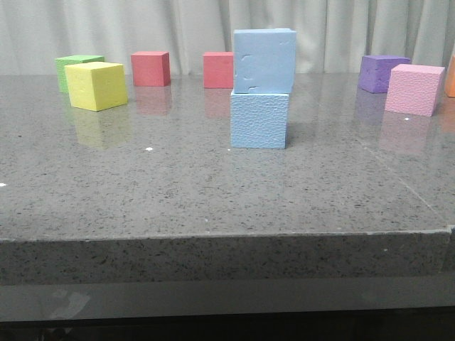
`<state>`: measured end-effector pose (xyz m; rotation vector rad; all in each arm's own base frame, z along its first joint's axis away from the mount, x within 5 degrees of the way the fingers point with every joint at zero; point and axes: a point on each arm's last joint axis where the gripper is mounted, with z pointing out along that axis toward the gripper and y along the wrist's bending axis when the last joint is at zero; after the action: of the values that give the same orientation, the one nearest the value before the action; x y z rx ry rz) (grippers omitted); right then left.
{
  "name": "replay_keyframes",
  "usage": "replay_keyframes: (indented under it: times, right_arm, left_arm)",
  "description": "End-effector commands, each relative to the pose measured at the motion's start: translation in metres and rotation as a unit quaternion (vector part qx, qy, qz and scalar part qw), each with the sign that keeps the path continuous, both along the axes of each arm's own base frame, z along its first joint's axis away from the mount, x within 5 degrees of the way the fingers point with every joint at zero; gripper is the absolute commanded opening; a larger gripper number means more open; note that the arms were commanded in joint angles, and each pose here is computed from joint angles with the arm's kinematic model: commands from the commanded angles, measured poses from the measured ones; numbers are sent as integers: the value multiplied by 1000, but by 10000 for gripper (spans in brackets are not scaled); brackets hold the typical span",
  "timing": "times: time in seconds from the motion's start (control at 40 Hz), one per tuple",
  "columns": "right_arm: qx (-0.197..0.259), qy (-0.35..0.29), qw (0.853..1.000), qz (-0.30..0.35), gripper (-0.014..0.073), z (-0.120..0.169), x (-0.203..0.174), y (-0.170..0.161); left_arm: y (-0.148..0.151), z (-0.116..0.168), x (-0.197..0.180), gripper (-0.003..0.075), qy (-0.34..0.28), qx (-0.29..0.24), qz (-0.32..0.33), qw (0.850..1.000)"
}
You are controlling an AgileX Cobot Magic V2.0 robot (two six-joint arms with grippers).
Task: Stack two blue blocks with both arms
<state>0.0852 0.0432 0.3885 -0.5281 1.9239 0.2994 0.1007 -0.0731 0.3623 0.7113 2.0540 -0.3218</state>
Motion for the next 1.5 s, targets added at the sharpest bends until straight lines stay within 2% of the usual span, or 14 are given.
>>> replay_keyframes:
  times: [0.0, 0.15, 0.2, 0.25, 0.3, 0.38, 0.43, 0.58, 0.63, 0.73, 0.85, 1.03, 1.48]
  right_arm:
    - [20, -35, 999, -6, -68, 12, 1, 0]
    - [20, -35, 999, -6, -68, 12, 1, 0]
    - [20, -35, 999, -6, -68, 12, 1, 0]
    - [20, -35, 999, -6, -68, 12, 1, 0]
    - [20, -35, 999, -6, -68, 12, 1, 0]
    - [20, -35, 999, -6, -68, 12, 1, 0]
    - [20, -35, 999, -6, -68, 12, 1, 0]
    - [20, -35, 999, -6, -68, 12, 1, 0]
    - [20, -35, 999, -6, -68, 12, 1, 0]
    - [20, -35, 999, -6, -68, 12, 1, 0]
    - [20, -35, 999, -6, -68, 12, 1, 0]
    - [20, -35, 999, -6, -68, 12, 1, 0]
    - [20, -35, 999, -6, -68, 12, 1, 0]
  left_arm:
    - [-1, 14, 2, -19, -43, -30, -1, 999]
    - [-2, 11, 2, -19, -53, -37, -3, 998]
    - [1, 5, 1, -19, -75, -49, 3, 996]
    - [3, -5, 1, -19, -83, -83, 15, 993]
    - [11, -14, 1, -19, -122, -98, 40, 987]
    - [30, -31, -3, -19, -188, -108, 98, 971]
    - [43, -43, -9, -19, -229, -119, 140, 956]
    - [66, -78, -29, -19, -326, -170, 244, 897]
    - [70, -92, -33, -19, -337, -174, 271, 885]
    - [75, -109, -40, -19, -354, -167, 299, 870]
    - [76, -117, -45, -19, -365, -168, 303, 864]
    - [76, -130, -43, -19, -344, -184, 312, 866]
    - [72, -145, -47, -19, -328, -170, 285, 885]
